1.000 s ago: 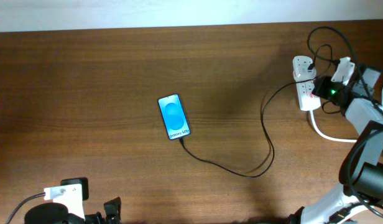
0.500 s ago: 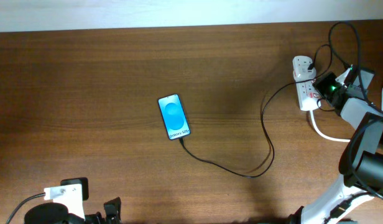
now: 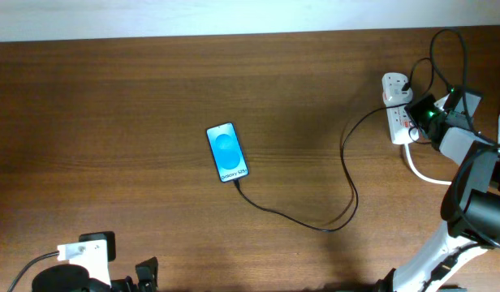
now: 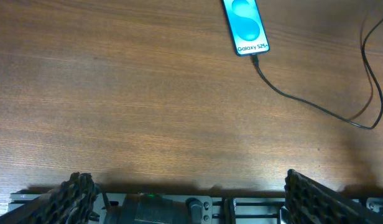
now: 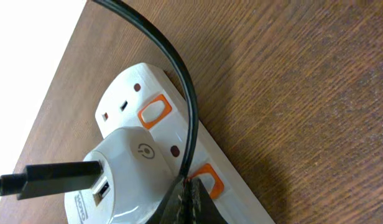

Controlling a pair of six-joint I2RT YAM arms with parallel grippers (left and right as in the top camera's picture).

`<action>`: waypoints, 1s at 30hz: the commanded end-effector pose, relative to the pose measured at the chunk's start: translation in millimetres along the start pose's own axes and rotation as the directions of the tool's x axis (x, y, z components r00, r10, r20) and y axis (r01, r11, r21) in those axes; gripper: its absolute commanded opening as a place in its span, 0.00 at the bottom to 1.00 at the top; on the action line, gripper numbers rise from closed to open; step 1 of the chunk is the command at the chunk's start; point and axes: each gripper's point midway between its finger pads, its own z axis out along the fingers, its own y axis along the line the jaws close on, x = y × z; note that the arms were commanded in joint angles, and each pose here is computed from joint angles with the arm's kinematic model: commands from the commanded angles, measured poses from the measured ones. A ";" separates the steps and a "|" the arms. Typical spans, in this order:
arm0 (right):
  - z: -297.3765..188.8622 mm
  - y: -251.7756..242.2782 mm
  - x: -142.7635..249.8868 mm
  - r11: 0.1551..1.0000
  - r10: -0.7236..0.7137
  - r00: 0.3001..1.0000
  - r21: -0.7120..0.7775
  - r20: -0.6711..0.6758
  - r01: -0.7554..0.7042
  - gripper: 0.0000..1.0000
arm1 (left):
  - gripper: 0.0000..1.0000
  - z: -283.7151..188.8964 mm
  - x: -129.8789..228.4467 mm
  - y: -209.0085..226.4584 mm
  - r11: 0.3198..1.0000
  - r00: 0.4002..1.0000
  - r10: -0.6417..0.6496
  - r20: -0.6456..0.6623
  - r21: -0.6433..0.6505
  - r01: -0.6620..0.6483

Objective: Plug charger to phone and switch on socket
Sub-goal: 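Press the orange switch beside the charger on the power strip with the right gripper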

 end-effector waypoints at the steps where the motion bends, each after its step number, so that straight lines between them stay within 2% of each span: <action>1: 7.1 -0.3 6.1 0.998 -0.065 0.998 0.002 -0.009 0.065 0.04 | 1.00 0.3 1.1 0.7 1.000 1.000 0.001 0.000 -0.003 -0.001; 11: 15.1 21.6 22.6 0.975 -0.223 0.975 -0.012 -0.016 0.223 0.04 | 1.00 0.3 1.1 0.7 1.000 1.000 0.001 0.000 -0.003 -0.001; 19: 16.6 19.6 41.2 0.976 -0.218 0.973 0.001 -0.081 0.219 0.04 | 0.99 0.3 1.1 0.7 1.000 1.000 0.001 0.000 -0.003 -0.001; 23: 19.9 29.2 57.2 0.957 -0.290 0.951 -0.008 -0.109 0.291 0.04 | 1.00 0.3 1.1 0.7 1.000 1.000 0.001 0.000 -0.003 -0.001; 30: 28.1 19.0 74.7 0.954 -0.289 0.944 0.030 -0.156 0.297 0.04 | 1.00 0.3 1.1 0.7 1.000 1.000 0.001 0.000 -0.003 -0.001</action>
